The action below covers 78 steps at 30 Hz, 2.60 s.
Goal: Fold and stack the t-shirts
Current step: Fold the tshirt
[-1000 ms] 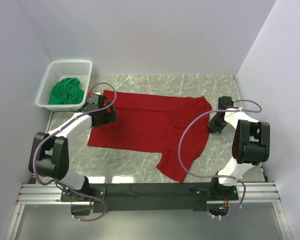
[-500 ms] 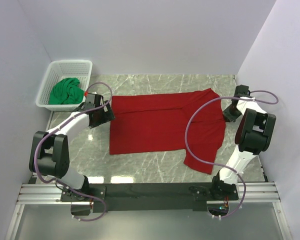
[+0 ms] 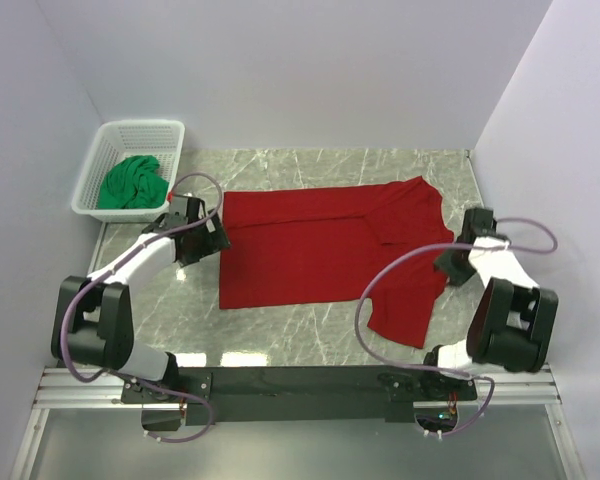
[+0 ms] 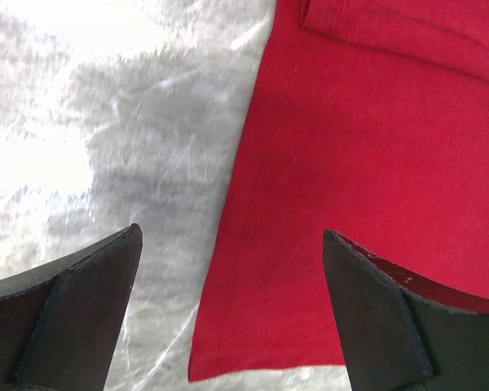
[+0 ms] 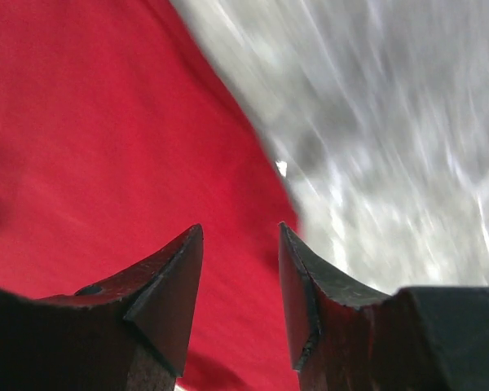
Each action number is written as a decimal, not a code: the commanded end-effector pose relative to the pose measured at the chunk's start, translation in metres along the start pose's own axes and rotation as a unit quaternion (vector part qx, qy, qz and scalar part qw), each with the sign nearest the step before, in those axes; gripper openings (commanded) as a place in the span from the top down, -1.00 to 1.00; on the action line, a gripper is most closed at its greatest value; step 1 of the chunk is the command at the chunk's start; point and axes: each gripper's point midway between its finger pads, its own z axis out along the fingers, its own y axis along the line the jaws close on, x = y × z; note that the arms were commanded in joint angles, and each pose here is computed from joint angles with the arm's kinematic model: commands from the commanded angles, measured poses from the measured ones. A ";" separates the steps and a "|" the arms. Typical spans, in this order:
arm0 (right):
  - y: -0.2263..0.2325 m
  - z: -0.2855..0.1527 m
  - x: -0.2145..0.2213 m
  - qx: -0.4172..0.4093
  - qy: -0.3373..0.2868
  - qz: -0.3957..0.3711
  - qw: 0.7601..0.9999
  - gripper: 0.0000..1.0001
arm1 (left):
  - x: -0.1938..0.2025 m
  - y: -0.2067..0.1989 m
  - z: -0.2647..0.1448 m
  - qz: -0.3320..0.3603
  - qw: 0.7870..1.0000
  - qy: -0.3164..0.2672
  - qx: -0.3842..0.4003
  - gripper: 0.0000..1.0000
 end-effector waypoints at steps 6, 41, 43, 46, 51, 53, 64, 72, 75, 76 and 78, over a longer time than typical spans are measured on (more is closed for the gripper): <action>-0.036 -0.008 0.084 0.005 0.080 0.007 0.997 0.01 | 0.001 0.006 -0.013 0.013 1.000 -0.020 -0.007 -0.89; -0.001 -0.024 0.049 -0.038 0.024 -0.032 0.998 0.16 | 0.039 -0.004 -0.017 0.028 0.999 0.022 0.021 -0.80; 0.004 -0.015 0.049 -0.049 0.030 -0.029 0.998 0.16 | 0.039 -0.005 -0.017 0.030 0.999 0.021 0.022 -0.80; 0.007 -0.003 0.048 -0.056 0.036 -0.016 0.998 0.16 | 0.037 -0.005 -0.015 0.033 0.999 0.020 0.019 -0.80; 0.014 0.010 0.047 -0.080 0.042 0.007 0.996 0.15 | 0.039 -0.004 -0.013 0.034 0.999 0.022 0.015 -0.80; 0.012 0.015 0.049 -0.078 0.045 0.010 0.996 0.15 | 0.039 -0.003 -0.013 0.034 0.999 0.023 0.014 -0.80; -0.039 -0.036 0.054 0.018 0.033 0.053 0.998 1.00 | 0.035 -0.004 -0.013 0.040 0.999 0.019 0.013 -0.77; -0.055 -0.092 0.085 0.010 0.049 0.100 0.994 1.00 | 0.034 -0.007 -0.016 0.044 0.999 0.021 0.019 -0.73; -0.068 -0.101 0.114 0.011 0.072 0.116 0.991 0.76 | 0.034 -0.007 -0.017 0.045 0.999 0.020 0.019 -0.74; -0.070 -0.103 0.117 0.010 0.070 0.121 0.990 0.65 | 0.033 -0.007 -0.018 0.046 0.999 0.019 0.020 -0.75; -0.074 -0.105 0.123 0.002 0.059 0.130 0.990 0.35 | 0.035 -0.007 -0.018 0.046 0.999 0.021 0.020 -0.76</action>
